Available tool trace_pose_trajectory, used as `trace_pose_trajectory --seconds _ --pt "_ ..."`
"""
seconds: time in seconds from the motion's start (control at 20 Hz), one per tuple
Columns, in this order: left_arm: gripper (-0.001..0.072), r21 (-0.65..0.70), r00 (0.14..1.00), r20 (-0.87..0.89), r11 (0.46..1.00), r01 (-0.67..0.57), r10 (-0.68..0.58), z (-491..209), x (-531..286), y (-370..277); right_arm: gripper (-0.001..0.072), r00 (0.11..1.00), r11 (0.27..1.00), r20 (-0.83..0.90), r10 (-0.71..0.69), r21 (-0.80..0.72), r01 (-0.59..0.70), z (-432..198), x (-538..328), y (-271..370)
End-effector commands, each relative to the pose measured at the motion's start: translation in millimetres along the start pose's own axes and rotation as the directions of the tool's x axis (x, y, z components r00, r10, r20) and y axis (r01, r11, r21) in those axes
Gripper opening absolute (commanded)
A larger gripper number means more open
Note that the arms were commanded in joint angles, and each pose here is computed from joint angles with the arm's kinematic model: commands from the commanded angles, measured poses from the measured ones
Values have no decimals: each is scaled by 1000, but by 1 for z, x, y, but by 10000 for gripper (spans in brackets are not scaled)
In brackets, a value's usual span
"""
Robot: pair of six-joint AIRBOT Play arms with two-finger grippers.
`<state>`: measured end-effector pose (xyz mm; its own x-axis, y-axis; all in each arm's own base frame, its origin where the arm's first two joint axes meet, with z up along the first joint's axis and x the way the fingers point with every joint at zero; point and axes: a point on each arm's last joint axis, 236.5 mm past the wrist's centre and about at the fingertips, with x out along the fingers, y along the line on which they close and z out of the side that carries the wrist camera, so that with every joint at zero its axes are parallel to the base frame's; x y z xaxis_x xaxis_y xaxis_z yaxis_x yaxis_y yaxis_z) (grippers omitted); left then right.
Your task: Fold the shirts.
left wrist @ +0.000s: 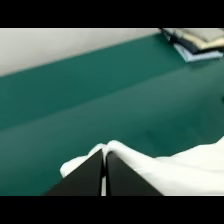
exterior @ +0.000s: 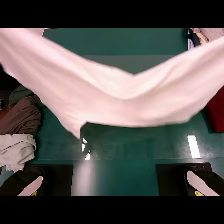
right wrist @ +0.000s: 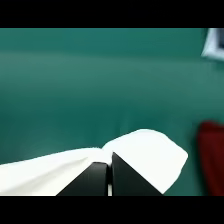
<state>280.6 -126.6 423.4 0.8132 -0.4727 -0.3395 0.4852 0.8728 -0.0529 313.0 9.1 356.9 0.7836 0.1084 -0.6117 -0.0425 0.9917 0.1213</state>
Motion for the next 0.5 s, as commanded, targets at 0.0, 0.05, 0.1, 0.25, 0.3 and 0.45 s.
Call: trace_pose_trajectory --seconds 0.0,0.05,0.1,0.25,0.3,0.45 --pt "22 -87 930 -363 996 21 -51 -112 82 21 13 930 989 -339 142 77 -123 -61 77 12" --pt "22 -126 891 -449 992 19 -74 -146 105 26 13 894 986 -417 162 110 -127 -79 102 10" --pt "22 -161 842 -529 987 21 -104 -183 128 29 13 855 983 -490 171 141 -115 -99 127 4" --pt "22 -230 736 -657 973 8 -162 -264 184 41 13 753 977 -630 191 193 -87 -152 188 -9" --pt "22 -245 717 -678 969 -7 -166 -281 203 47 13 735 974 -648 197 212 -74 -165 206 -12" --pt "51 -273 717 -681 960 -62 -148 -312 251 70 14 734 968 -650 197 247 -41 -188 246 -21"
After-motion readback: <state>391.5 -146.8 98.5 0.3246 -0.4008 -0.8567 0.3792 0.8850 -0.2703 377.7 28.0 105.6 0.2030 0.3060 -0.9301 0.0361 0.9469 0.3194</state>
